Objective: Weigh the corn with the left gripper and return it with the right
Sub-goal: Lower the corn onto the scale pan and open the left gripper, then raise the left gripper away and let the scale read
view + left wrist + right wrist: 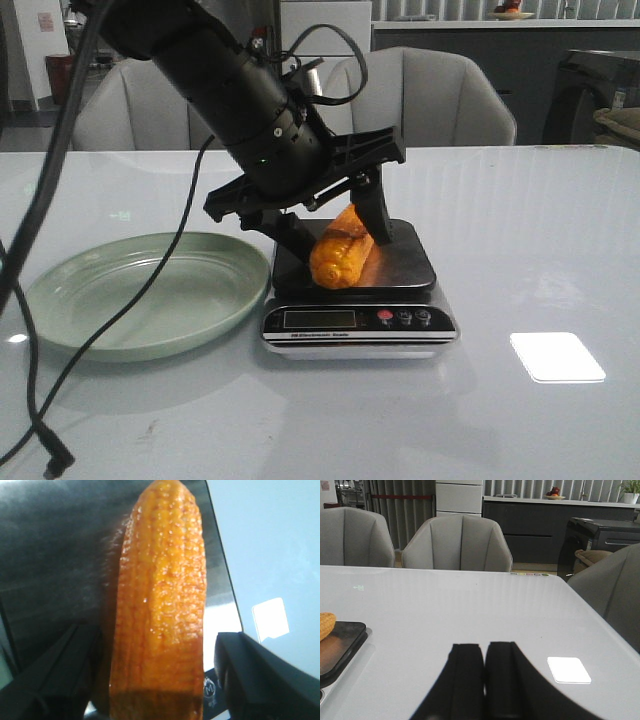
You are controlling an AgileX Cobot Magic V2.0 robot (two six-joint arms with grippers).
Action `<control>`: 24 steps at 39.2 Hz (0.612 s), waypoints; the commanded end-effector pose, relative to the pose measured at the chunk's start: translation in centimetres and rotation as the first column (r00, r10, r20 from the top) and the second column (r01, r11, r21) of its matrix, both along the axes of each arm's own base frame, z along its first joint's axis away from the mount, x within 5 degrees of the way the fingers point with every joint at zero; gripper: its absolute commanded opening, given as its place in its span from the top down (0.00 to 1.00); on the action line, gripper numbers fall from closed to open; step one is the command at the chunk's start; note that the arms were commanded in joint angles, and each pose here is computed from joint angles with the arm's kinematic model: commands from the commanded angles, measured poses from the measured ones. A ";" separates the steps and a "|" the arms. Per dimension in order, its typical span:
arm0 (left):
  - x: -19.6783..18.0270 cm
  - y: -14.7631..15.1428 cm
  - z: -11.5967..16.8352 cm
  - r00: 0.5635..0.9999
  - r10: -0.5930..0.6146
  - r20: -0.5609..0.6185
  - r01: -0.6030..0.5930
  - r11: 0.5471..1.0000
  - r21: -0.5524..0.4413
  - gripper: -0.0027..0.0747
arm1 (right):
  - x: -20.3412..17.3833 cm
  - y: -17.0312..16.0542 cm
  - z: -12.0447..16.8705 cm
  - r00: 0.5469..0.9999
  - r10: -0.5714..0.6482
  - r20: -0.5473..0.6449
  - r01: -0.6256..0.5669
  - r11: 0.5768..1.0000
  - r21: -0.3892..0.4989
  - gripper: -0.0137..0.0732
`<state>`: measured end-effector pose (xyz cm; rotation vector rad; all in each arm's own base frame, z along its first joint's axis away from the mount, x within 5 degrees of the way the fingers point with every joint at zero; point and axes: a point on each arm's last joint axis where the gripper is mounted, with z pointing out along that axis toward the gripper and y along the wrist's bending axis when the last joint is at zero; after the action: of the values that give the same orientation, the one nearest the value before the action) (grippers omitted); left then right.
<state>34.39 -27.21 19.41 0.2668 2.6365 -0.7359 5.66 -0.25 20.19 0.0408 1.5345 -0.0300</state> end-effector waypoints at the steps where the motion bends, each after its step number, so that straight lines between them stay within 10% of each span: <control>1: -0.2 -0.2 4.3 0.996 -0.001 0.090 0.008 0.997 -0.075 0.25 | -0.2 0.0 0.4 0.997 -0.002 0.084 0.003 1.000 -0.018 0.66; 24: -7.5 5.9 13.6 0.936 -0.097 0.339 0.103 0.995 -0.001 0.25 | -0.2 0.0 0.4 0.997 -0.002 0.084 0.003 1.000 -0.018 0.66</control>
<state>28.72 -22.60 29.19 0.4897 2.4438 -0.6480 5.66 -0.25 20.19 0.0408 1.5345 -0.0300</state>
